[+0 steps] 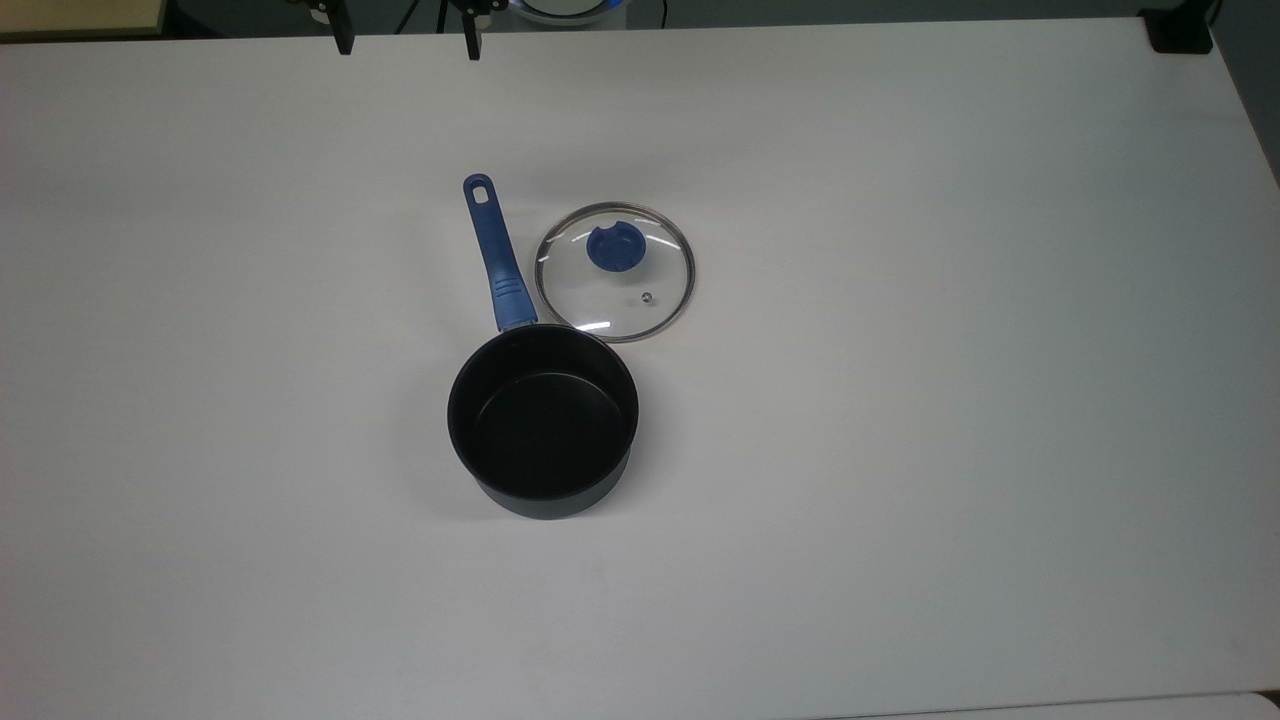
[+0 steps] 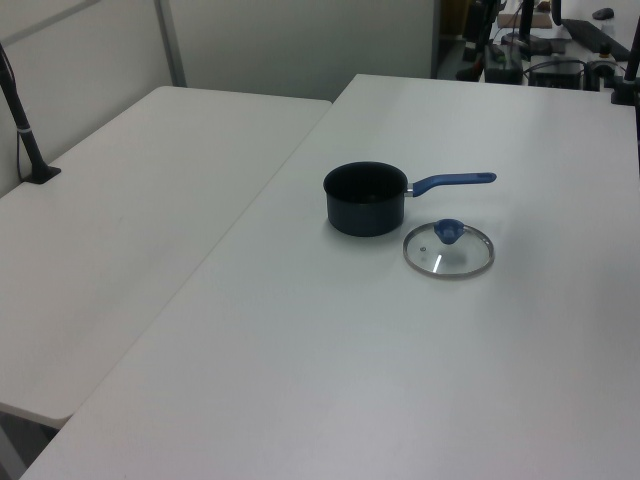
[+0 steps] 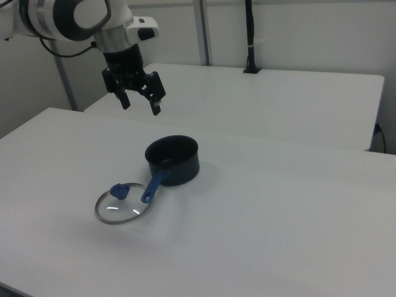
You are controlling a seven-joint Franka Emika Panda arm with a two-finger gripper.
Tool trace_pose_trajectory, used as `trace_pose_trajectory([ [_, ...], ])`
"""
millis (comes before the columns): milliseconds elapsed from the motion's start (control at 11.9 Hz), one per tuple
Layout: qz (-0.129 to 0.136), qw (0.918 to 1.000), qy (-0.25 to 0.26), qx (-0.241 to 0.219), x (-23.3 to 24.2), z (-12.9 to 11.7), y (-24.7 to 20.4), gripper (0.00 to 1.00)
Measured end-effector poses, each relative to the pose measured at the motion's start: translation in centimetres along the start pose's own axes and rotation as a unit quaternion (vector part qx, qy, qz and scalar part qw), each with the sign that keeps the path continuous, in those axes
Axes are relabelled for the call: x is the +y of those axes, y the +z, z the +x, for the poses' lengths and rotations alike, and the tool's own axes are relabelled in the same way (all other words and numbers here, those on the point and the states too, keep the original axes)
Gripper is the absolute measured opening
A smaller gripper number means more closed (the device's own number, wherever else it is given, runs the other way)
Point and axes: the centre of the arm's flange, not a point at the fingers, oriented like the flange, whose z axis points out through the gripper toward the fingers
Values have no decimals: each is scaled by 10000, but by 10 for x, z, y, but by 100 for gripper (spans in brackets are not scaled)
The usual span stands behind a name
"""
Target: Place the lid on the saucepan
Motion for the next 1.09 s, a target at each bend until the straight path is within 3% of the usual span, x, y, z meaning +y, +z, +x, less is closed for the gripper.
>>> trace_pose_trajectory([
  [671,1,10000,-50,-14,0,0,1,100],
  [923,115,9915,-1156,-585,-15,-12,30,100],
  [1091,188,9836,-1536,-930,-46,-20,58,100],
])
